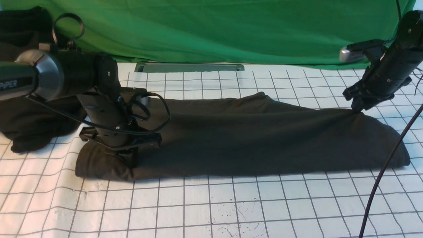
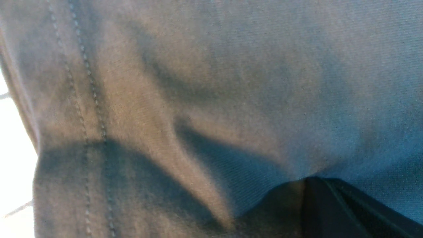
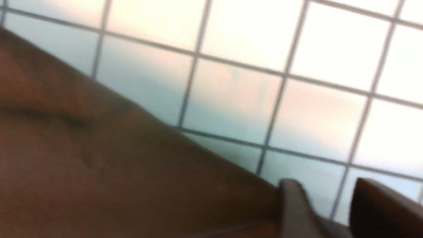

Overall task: Fold a long-sleeved shirt over a white checkered tablecloth.
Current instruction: 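Pull the folded dark garment lengthwise by its ends to straighten it flat on the table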

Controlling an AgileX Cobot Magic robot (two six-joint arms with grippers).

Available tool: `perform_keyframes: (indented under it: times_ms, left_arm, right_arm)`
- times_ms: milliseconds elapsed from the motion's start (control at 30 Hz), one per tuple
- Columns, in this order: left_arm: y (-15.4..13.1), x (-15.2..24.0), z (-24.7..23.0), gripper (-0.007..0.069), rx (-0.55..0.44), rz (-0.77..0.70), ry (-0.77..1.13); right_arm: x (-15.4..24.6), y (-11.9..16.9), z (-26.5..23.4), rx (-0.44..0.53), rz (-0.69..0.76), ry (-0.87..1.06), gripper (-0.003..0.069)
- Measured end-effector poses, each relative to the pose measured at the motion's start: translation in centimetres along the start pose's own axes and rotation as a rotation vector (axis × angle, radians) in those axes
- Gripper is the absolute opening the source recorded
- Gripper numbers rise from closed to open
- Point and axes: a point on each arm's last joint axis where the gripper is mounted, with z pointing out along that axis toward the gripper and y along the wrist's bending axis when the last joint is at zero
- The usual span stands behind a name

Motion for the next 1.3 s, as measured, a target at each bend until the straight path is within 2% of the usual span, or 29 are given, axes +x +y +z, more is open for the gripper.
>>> perform_keyframes:
  times_ms: [33,67,133,200,333,433,533,600,700,800,900,933,967,1033,1067,1300]
  left_arm:
    - [0.0,0.0,0.0,-0.0004,0.0,-0.001,0.0]
    - [0.1,0.0,-0.1,-0.0004,-0.006,-0.018,-0.003]
    - [0.1,0.1,-0.5,-0.0004,-0.012,-0.029,-0.013]
    - [0.2,0.1,-1.0,-0.0004,-0.021,-0.03,-0.024]
    - [0.4,0.2,-3.9,-0.0004,-0.041,-0.026,-0.094]
    - [0.6,0.3,-4.8,-0.0004,-0.051,-0.019,-0.12]
    - [0.5,0.3,-5.0,-0.0004,-0.048,-0.024,-0.124]
    - [0.5,0.3,-4.8,-0.0004,-0.041,-0.029,-0.119]
    - [0.5,0.3,-4.0,-0.0004,-0.04,-0.032,-0.099]
    - [0.5,0.2,-2.5,-0.0004,-0.043,-0.032,-0.061]
    - [0.5,0.1,-0.8,-0.0004,-0.046,-0.033,-0.02]
    - [0.5,0.1,-0.8,-0.0004,-0.047,-0.033,-0.018]
    - [0.5,0.1,-0.3,-0.0004,-0.046,-0.037,-0.016]
    - [0.5,0.0,-0.3,-0.0004,-0.043,-0.048,-0.024]
    - [0.5,-0.1,-0.3,-0.0004,-0.043,-0.053,-0.027]
    - [0.4,0.0,-0.2,-0.0004,-0.031,-0.068,-0.018]
  right_arm:
    - [0.0,0.0,-0.1,0.002,-0.001,0.002,0.0316]
    - [0.4,-0.2,-1.0,0.026,0.003,0.038,0.0363]
    - [0.8,-0.5,-1.9,0.059,0.013,0.075,0.0362]
    - [1.1,-0.8,-2.8,0.085,0.028,0.103,0.0347]
    - [2.5,-3.3,-5.4,0.117,0.137,0.13,0.0239]
    - [4.1,-4.6,-5.5,0.1,0.215,0.164,0.0237]
    - [6.0,-5.1,-4.2,0.034,0.277,0.223,0.03]
    - [7.4,-4.8,-2.8,-0.024,0.303,0.269,0.0398]
    - [8.1,-4.4,-1.2,-0.046,0.312,0.271,0.0509]
    - [8.4,-4.2,0.0,-0.054,0.315,0.263,0.0527]
    - [8.7,-4.2,1.0,-0.067,0.282,0.285,0.0342]
    - [8.7,-4.2,1.1,-0.068,0.28,0.287,0.0323]
    - [8.8,-4.2,1.1,-0.069,0.28,0.299,0.0184]
    - [8.9,-4.2,0.8,-0.055,0.287,0.308,0.0069]
    - [9.0,-4.4,0.2,-0.037,0.297,0.316,0.0043]
    - [9.7,-5.1,-2.2,-0.026,0.337,0.346,0.0041]
